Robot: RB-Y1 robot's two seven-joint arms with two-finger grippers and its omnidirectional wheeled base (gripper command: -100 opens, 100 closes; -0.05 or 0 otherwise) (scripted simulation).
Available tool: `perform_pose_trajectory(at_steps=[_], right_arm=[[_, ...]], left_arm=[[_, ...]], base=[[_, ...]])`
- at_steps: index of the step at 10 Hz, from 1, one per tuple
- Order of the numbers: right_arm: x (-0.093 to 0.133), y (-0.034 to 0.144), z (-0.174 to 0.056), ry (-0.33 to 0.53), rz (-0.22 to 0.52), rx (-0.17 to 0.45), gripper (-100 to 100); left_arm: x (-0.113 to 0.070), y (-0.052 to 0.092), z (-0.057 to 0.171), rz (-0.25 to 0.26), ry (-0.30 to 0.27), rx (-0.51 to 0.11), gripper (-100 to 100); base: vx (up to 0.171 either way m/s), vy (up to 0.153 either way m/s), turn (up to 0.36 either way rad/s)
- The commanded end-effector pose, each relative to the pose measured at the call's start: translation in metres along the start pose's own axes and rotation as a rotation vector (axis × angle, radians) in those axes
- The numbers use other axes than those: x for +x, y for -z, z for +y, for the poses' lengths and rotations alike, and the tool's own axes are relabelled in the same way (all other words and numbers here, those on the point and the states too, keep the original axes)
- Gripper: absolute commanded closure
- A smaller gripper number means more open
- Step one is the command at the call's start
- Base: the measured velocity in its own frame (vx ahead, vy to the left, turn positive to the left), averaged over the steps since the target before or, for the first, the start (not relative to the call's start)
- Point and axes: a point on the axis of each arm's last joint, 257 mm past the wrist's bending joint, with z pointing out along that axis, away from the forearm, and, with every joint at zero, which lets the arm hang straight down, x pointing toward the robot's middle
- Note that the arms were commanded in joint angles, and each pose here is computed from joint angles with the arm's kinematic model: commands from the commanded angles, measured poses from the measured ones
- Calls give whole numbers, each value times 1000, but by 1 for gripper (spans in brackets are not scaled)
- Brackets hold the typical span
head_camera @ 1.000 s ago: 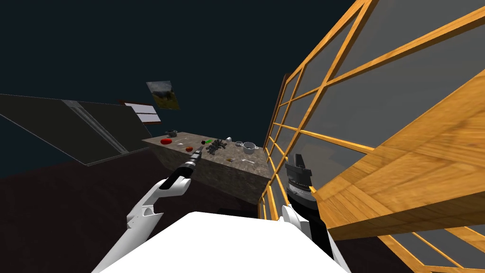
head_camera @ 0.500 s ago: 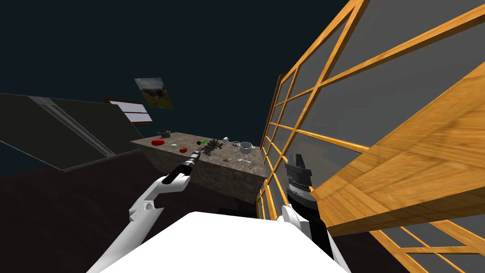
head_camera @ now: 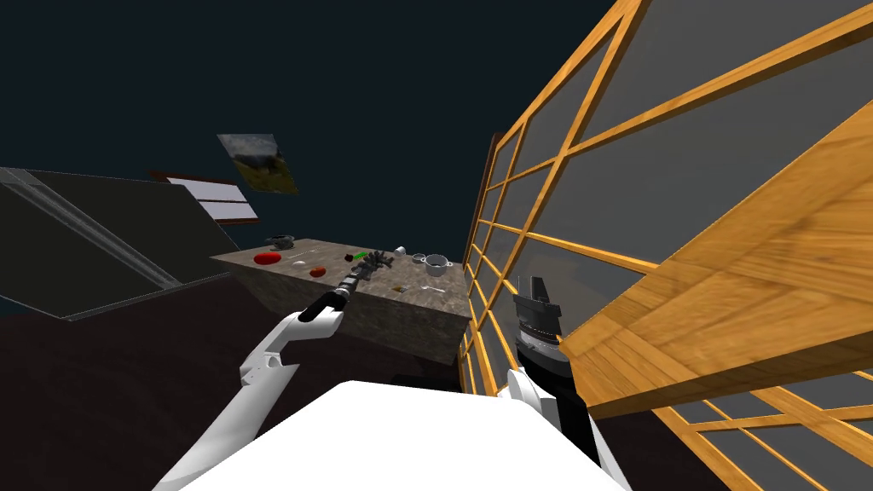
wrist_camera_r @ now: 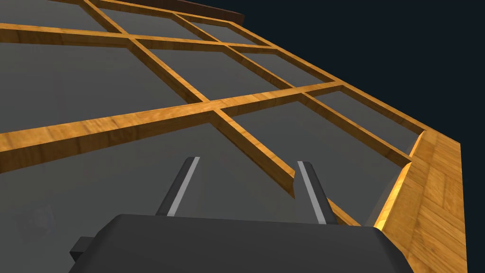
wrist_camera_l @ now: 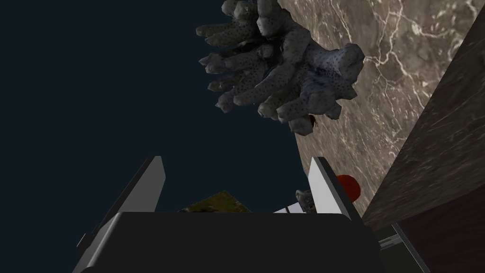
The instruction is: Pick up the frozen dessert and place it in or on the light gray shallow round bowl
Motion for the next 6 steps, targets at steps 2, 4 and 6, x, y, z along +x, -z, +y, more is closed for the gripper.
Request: perform_pose_trajectory(at_steps=[2, 4, 6], right_arm=[[0, 0, 0, 0, 0, 0, 0], [0, 0, 0, 0, 0, 0, 0], [0, 0, 0, 0, 0, 0, 0]], left_arm=[[-6, -3, 18, -5, -12, -70, -100], [-10, -7, 30, -11, -23, -122, -100], [-14, -9, 42, -16, -34, -173, -100]], base=[[8, -76, -64], [10, -76, -66], [15, -76, -63]])
